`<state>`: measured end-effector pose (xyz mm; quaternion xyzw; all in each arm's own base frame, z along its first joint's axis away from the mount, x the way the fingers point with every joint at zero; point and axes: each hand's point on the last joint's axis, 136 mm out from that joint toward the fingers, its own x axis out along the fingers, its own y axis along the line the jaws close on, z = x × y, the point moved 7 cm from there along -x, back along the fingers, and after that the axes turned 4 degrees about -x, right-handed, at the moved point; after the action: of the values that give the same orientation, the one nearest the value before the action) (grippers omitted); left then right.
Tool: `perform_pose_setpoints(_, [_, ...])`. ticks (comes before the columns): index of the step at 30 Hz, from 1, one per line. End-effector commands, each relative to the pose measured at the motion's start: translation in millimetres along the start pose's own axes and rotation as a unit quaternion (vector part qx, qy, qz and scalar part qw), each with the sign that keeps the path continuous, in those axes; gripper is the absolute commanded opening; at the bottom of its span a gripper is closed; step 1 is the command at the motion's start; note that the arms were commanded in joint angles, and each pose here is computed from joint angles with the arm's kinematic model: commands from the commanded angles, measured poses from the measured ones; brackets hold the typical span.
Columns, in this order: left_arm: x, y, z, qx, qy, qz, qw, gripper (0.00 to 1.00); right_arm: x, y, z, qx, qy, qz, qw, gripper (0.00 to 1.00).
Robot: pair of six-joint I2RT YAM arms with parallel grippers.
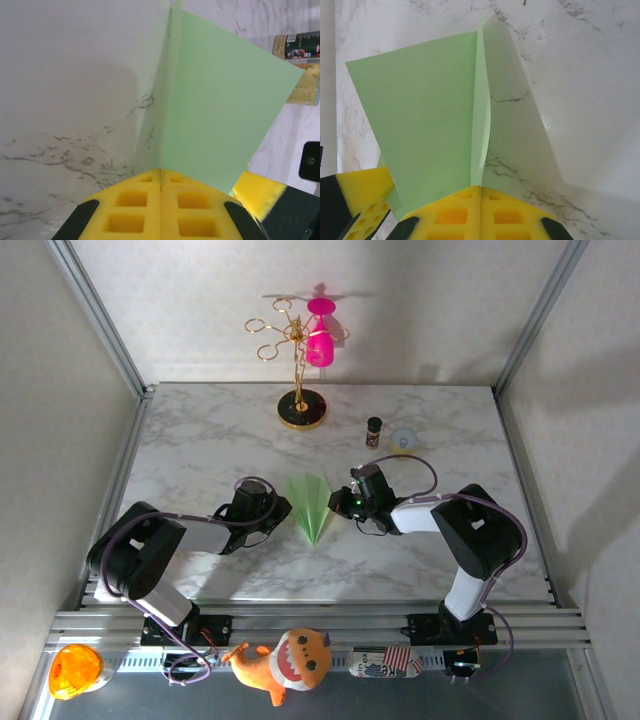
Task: Fold a paper plane with a square sheet of paper (pick it up from the middle)
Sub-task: Turn over a paper plane at the center of the table.
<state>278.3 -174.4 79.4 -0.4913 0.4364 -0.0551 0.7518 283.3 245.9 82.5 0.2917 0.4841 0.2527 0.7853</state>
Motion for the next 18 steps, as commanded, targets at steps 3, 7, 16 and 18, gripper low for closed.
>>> perform_pose_setpoints(3, [-3,4,1,-0.01,-0.017,0.013,1.0,0.0,1,-10,-4,0.013,0.005,-0.017,1.0,0.03])
perform_pose_setpoints(7, [-2,11,2,-0.02,-0.024,0.042,0.999,0.02,2,-13,-5,0.018,0.01,-0.025,0.999,0.03])
perform_pose_setpoints(16, [1,8,1,-0.02,-0.012,0.038,0.999,0.06,5,-13,-6,0.016,0.02,-0.022,0.999,0.04])
perform_pose_setpoints(18, [1,0,2,-0.005,-0.005,0.036,0.999,0.11,6,-10,-5,0.008,0.024,-0.017,1.0,0.04])
